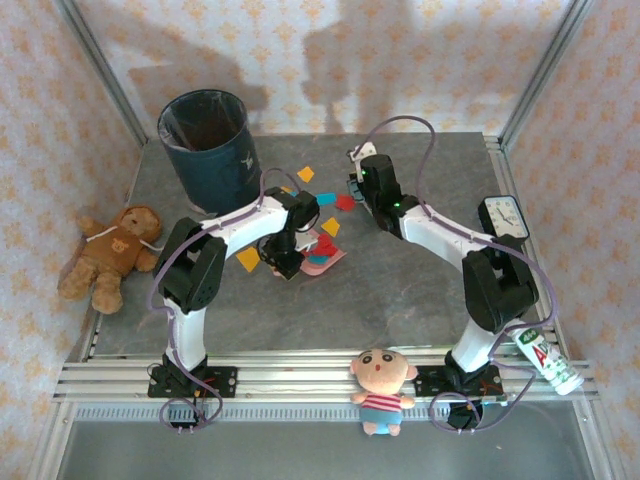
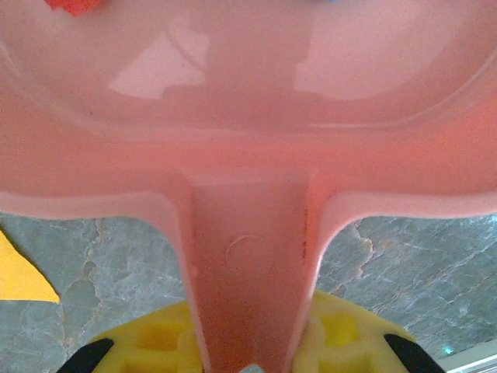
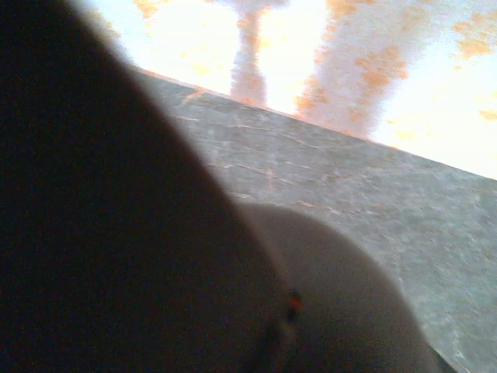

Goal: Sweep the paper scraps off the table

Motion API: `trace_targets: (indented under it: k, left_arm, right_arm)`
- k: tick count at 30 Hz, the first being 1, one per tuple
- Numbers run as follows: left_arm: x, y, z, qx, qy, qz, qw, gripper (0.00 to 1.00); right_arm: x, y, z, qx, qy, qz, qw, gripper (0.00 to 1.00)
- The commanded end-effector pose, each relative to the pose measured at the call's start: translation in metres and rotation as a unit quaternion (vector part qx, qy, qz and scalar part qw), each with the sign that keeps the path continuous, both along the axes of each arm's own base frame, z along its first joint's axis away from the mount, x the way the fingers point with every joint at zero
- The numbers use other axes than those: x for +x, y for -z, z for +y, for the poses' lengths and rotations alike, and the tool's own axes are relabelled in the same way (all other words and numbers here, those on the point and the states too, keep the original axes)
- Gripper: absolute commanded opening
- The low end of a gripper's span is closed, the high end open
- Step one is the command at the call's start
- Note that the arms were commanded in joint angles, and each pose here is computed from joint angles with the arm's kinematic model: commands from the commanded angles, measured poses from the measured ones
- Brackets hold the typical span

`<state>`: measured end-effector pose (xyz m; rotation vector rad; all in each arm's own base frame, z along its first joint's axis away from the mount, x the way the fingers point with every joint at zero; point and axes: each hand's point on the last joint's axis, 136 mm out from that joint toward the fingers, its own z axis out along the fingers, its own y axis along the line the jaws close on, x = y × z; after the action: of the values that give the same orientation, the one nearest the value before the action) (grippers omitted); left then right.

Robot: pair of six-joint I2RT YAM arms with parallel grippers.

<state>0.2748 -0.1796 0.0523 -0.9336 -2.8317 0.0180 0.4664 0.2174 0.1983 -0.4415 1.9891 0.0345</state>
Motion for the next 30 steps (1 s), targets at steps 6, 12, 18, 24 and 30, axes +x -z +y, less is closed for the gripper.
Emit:
trace_targets:
  k: [6,12,18,24,30]
  left_arm:
    - [0.004,0.006,0.002,0.015,-0.002,0.021,1.0,0.0]
    - [0.011,0.009,0.0,0.019,-0.005,0.018,1.0,0.0]
    - [0.015,0.01,-0.003,0.017,-0.006,0.019,1.0,0.0]
    - [0.012,0.009,-0.007,0.009,-0.005,0.024,1.0,0.0]
    - [0.005,0.005,-0.008,0.002,-0.001,0.029,1.0,0.0]
  right_arm:
    - [-0.038,0.012,0.034,0.003,-0.13,0.054,0.99,0.0]
    - [-0.067,0.028,0.041,-0.02,-0.163,0.088,0.983,0.0]
    - [-0.091,0.031,0.045,0.001,-0.175,0.108,0.979,0.0]
    - [-0.108,0.022,0.047,0.045,-0.178,0.114,0.976,0.0]
    - [-0.112,0.012,0.038,0.046,-0.156,0.104,0.981,0.0]
